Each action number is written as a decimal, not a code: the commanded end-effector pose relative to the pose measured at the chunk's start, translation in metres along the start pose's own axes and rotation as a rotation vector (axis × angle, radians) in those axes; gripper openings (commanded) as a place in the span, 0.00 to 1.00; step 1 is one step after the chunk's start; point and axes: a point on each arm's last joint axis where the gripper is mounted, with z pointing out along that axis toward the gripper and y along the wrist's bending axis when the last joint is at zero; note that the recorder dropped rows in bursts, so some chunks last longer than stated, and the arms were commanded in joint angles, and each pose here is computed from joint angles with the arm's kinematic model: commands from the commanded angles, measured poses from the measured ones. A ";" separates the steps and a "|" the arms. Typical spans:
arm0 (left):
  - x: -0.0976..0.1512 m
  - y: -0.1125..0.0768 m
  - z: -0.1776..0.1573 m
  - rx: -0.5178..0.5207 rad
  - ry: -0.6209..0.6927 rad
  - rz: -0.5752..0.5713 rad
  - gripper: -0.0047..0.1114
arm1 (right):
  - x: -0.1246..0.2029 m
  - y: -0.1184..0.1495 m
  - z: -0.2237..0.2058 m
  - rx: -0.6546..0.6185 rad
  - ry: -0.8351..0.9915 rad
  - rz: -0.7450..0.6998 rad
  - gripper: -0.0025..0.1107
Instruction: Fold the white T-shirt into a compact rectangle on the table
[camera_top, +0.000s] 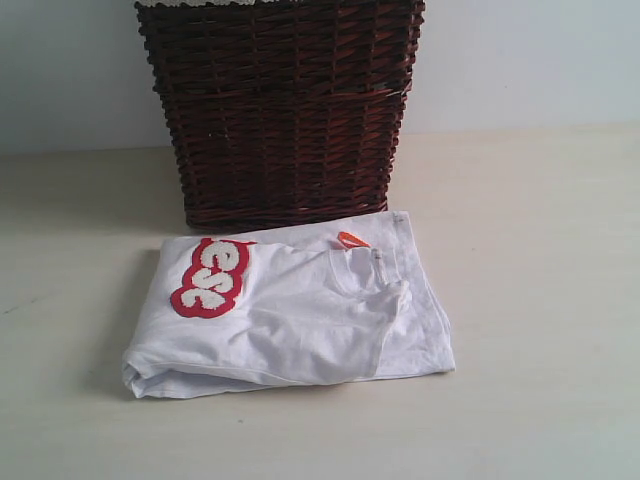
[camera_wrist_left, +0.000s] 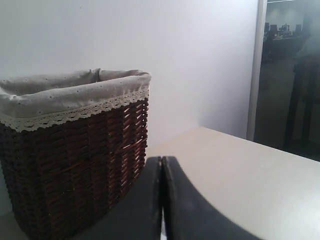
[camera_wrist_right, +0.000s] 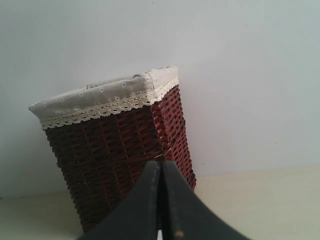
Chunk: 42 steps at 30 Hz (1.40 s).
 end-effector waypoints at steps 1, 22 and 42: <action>0.008 0.004 -0.003 -0.071 -0.023 -0.004 0.04 | 0.001 -0.001 0.000 0.008 -0.005 -0.002 0.02; 0.141 0.034 -0.021 -0.613 -0.042 -0.042 0.04 | 0.002 -0.001 0.000 0.004 0.003 -0.002 0.02; 0.181 0.040 -0.028 -0.740 0.286 -0.078 0.04 | 0.002 -0.001 0.000 0.005 0.001 -0.002 0.02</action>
